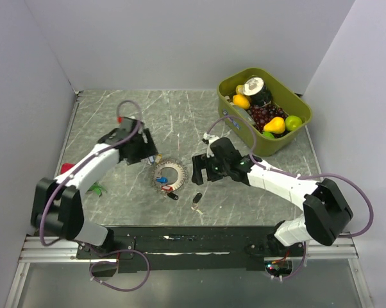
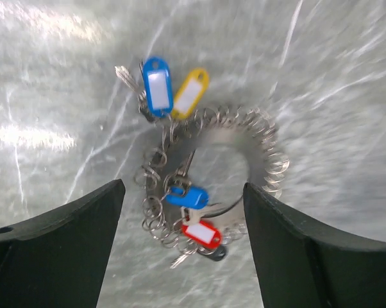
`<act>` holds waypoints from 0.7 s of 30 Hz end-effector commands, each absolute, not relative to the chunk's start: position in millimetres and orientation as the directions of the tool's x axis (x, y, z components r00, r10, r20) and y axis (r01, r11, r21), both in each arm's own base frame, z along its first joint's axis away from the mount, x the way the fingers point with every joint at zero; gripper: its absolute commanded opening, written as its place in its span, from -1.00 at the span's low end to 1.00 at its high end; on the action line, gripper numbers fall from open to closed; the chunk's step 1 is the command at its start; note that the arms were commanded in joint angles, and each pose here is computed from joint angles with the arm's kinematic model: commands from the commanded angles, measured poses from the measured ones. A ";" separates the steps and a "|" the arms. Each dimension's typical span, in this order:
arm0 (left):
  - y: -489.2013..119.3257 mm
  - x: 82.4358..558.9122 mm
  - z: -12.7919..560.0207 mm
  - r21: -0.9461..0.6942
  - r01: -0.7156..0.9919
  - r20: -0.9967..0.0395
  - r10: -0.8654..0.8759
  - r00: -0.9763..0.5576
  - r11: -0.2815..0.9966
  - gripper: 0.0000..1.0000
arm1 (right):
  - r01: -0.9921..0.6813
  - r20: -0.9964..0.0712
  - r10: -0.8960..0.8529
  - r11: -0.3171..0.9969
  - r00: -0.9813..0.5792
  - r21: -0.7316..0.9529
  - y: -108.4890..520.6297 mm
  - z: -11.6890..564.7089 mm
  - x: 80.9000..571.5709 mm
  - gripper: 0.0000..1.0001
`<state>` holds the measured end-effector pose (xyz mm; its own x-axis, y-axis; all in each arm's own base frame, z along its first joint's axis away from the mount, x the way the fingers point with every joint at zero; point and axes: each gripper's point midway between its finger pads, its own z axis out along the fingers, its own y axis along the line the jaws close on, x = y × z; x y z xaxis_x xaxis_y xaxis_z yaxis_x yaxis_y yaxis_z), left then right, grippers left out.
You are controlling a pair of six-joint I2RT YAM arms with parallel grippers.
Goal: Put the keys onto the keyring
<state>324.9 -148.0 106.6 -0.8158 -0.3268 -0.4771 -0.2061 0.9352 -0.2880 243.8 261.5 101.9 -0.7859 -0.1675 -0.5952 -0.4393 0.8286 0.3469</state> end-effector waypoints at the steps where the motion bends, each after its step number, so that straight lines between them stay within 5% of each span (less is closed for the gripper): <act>1: -144.3 326.3 119.6 -0.550 -0.177 -0.388 -0.438 -0.811 0.816 0.63 | -0.494 -0.635 -0.166 0.781 -0.755 0.383 283.4 119.4 253.2 0.96; 6: -129.0 312.4 97.9 -0.640 -0.218 -0.272 -0.482 -0.833 0.737 0.60 | -0.499 -0.628 -0.176 0.776 -0.758 0.386 287.6 118.2 254.5 0.89; 21: -117.1 320.5 93.5 -0.561 -0.212 -0.315 -0.443 -0.840 0.800 0.57 | -0.402 -0.542 -0.139 0.821 -0.829 0.405 311.6 99.8 285.1 0.76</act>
